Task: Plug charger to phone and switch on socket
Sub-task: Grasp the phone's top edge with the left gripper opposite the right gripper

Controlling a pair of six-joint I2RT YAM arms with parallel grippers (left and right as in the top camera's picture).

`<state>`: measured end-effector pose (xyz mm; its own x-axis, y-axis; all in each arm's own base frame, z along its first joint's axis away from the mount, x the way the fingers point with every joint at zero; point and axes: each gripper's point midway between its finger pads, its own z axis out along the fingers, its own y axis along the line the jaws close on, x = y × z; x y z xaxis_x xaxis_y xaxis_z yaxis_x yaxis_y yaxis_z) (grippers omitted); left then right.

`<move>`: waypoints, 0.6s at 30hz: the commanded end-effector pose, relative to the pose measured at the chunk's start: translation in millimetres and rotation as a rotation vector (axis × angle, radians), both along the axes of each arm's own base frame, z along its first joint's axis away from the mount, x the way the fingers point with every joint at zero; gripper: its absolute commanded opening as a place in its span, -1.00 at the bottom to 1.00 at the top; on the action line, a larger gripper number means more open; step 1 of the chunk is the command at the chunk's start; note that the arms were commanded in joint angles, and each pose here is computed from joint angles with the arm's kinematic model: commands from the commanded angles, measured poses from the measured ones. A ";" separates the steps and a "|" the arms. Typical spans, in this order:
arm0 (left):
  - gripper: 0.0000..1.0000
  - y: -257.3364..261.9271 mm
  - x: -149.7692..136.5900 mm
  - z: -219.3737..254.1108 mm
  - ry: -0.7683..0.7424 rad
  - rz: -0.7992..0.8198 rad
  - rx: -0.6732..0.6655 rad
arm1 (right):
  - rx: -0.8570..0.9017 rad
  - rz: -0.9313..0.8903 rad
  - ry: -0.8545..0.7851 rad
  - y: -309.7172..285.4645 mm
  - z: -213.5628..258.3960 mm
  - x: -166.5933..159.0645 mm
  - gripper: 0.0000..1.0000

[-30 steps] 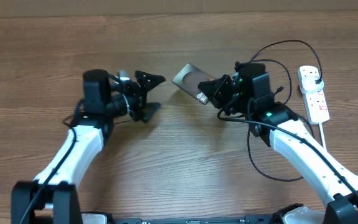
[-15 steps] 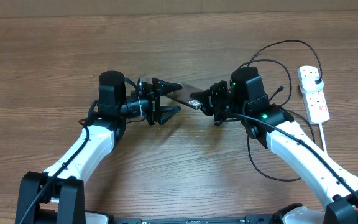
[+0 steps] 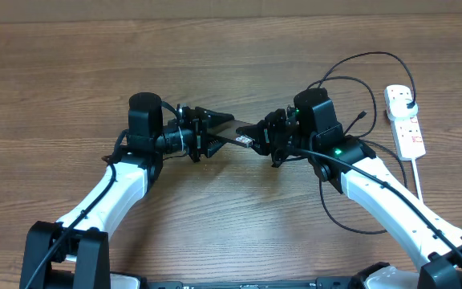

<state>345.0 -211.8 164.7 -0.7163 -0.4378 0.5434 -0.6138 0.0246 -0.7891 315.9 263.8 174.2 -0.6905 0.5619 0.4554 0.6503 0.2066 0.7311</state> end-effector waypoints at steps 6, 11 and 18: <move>-0.06 12.1 17.9 -11.4 0.049 0.141 0.051 | 0.026 0.096 -0.107 11.3 24.5 -10.2 -0.93; -0.10 13.7 18.0 -15.1 0.111 0.171 0.041 | 0.033 0.103 -0.104 12.3 25.3 -11.5 -0.93; -0.25 10.1 16.7 -13.4 0.185 0.190 0.001 | 0.057 0.114 -0.086 21.9 28.9 -17.7 -0.93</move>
